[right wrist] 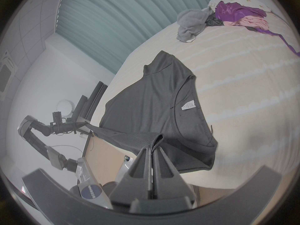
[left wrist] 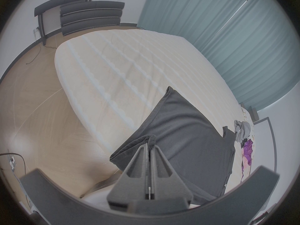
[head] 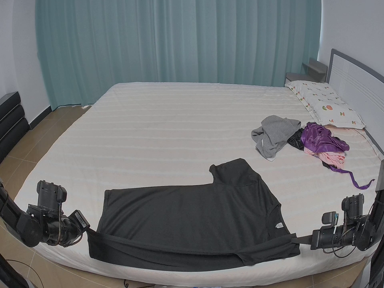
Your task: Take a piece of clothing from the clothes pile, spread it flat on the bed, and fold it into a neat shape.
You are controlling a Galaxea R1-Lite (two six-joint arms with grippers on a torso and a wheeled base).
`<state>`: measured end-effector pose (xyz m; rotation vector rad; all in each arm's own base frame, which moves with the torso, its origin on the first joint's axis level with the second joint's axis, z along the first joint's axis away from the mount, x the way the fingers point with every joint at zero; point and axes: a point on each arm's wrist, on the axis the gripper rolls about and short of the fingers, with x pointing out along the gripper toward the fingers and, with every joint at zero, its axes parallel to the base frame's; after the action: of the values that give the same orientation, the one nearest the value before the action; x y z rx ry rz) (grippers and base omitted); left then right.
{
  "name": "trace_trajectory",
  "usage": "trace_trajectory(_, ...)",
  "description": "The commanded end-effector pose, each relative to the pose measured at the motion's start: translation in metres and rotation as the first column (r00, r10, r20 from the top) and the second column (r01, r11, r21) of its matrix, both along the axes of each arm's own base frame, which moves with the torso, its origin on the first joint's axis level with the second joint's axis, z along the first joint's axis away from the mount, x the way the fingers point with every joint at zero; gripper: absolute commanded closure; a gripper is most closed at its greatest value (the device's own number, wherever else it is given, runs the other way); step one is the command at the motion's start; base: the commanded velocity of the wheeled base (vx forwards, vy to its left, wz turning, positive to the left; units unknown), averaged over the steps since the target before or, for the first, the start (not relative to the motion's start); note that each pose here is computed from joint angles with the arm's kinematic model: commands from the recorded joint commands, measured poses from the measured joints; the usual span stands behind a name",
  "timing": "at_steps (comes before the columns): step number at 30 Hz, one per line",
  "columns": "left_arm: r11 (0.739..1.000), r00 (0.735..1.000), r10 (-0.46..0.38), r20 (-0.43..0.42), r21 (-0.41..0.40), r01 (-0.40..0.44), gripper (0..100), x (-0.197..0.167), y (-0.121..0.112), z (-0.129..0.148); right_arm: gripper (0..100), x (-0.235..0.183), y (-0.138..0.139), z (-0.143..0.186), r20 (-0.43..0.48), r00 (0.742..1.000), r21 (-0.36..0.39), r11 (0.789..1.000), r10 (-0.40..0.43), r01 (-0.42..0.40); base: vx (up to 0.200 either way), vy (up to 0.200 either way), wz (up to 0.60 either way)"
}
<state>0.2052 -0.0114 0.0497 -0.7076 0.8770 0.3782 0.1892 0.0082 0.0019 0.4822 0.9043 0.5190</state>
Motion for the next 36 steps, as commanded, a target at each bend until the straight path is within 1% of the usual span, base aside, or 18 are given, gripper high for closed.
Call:
trace_trajectory(1, 1.0, 1.0, -0.001, 0.027, 0.008, 0.001, 100, -0.018, 0.003, 0.008, 100, -0.014, -0.006, 0.027, 0.108, 0.994, -0.013, 1.0, 0.007, -0.006, 0.0, 0.0, 0.0)
trace_trajectory(3, 1.0, 1.0, -0.004, 0.019, 0.008, 0.003, 100, -0.023, 0.003, 0.009, 100, -0.016, -0.009, 0.03, 0.117, 0.993, -0.014, 1.0, -0.011, 0.013, 0.0, 0.0, 0.0)
trace_trajectory(5, 1.0, 1.0, -0.016, -0.009, 0.012, 0.016, 100, -0.032, 0.002, 0.008, 100, -0.021, -0.011, 0.037, 0.127, 0.992, -0.016, 0.999, -0.027, 0.029, 0.0, 0.0, 0.0)
trace_trajectory(9, 1.0, 1.0, -0.027, -0.006, 0.001, 0.027, 100, -0.039, 0.001, 0.013, 100, -0.025, -0.016, 0.043, 0.148, 0.987, -0.017, 0.998, -0.06, 0.063, 0.0, 0.0, 0.0)
trace_trajectory(12, 0.999, 0.999, -0.041, -0.021, 0.003, 0.041, 100, -0.042, -0.001, 0.015, 100, -0.026, -0.017, 0.041, 0.128, 0.99, -0.019, 0.997, -0.065, 0.068, 0.0, 0.0, 0.0)
trace_trajectory(17, 0.999, 0.998, -0.045, -0.047, 0.004, 0.045, 100, -0.05, -0.001, 0.016, 100, -0.032, -0.016, 0.036, 0.061, 0.996, -0.02, 0.998, -0.062, 0.064, 0.0, 0.0, 0.0)
trace_trajectory(18, 0.999, 0.998, -0.045, -0.049, 0.005, 0.045, 100, -0.05, -0.001, 0.016, 100, -0.032, -0.016, 0.036, 0.059, 0.996, -0.02, 0.998, -0.062, 0.064, 0.0, 0.0, 0.0)
trace_trajectory(20, 0.999, 0.998, -0.045, -0.052, 0.005, 0.045, 100, -0.05, 0.0, 0.016, 100, -0.033, -0.015, 0.032, 0.03, 0.999, -0.03, 0.999, -0.043, 0.044, 0.0, 0.0, 0.0)
trace_trajectory(25, 0.999, 0.998, -0.049, -0.028, 0.005, 0.049, 100, -0.056, 0.0, 0.022, 100, -0.039, -0.014, 0.031, 0.021, 1.0, -0.066, 0.998, 0.003, -0.001, 0.0, 0.0, 0.0)
trace_trajectory(28, 0.998, 0.997, -0.056, -0.06, 0.012, 0.057, 100, -0.062, 0.0, 0.023, 100, -0.042, -0.015, 0.033, 0.027, 1.0, -0.076, 0.997, 0.008, -0.006, 0.0, 0.0, 0.0)
trace_trajectory(31, 0.998, 0.995, -0.058, -0.075, 0.012, 0.059, 100, -0.064, 0.0, 0.022, 100, -0.043, -0.015, 0.035, 0.041, 0.999, -0.078, 0.997, 0.005, -0.002, 0.0, 0.0, 0.0)
trace_trajectory(34, 0.998, 0.995, -0.06, -0.075, 0.012, 0.061, 100, -0.061, 0.0, 0.022, 100, -0.043, -0.015, 0.039, 0.065, 0.998, -0.077, 0.997, -0.002, 0.007, 0.0, 0.0, 0.0)
trace_trajectory(36, 0.998, 0.994, -0.06, -0.092, 0.01, 0.061, 100, -0.056, 0.0, 0.02, 100, -0.042, -0.014, 0.037, 0.056, 0.998, -0.076, 0.997, 0.007, -0.003, 0.0, 0.0, 0.0)
